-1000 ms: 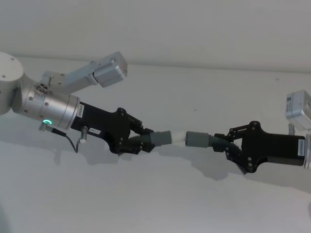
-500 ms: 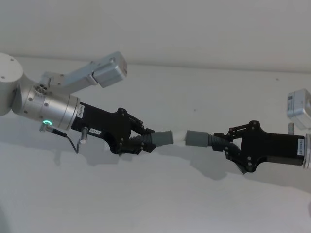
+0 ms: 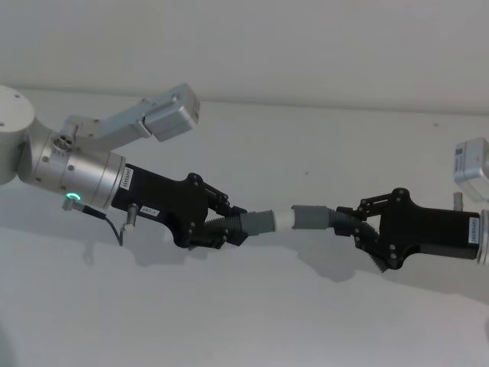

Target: Use both hands to pick up one end of the pipe from the table, align the ends, and insert them.

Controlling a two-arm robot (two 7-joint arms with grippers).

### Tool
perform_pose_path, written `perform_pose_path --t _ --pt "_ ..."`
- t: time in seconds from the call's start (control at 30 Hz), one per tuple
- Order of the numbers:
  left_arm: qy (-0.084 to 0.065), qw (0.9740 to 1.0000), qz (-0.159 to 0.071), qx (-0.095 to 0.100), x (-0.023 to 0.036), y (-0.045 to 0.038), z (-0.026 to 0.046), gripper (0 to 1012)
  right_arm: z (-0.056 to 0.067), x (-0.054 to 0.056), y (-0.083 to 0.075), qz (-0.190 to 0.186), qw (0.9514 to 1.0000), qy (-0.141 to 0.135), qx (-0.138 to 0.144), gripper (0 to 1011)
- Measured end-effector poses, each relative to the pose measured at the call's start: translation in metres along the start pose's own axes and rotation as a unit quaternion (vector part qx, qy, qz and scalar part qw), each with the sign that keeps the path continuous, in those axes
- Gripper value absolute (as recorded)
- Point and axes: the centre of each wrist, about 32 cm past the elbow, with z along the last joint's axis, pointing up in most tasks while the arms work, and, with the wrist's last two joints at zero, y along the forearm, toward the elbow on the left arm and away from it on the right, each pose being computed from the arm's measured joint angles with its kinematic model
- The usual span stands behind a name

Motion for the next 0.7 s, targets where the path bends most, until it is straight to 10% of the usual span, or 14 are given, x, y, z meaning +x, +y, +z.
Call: perform_pose_path --t 0.7 --pt "0.001 1.0000 0.004 0.004 -0.0029 0.0007 0.0006 348 0.0008 -0.0007 -0.0017 -0.002 1.0000 -0.003 0.001 175"
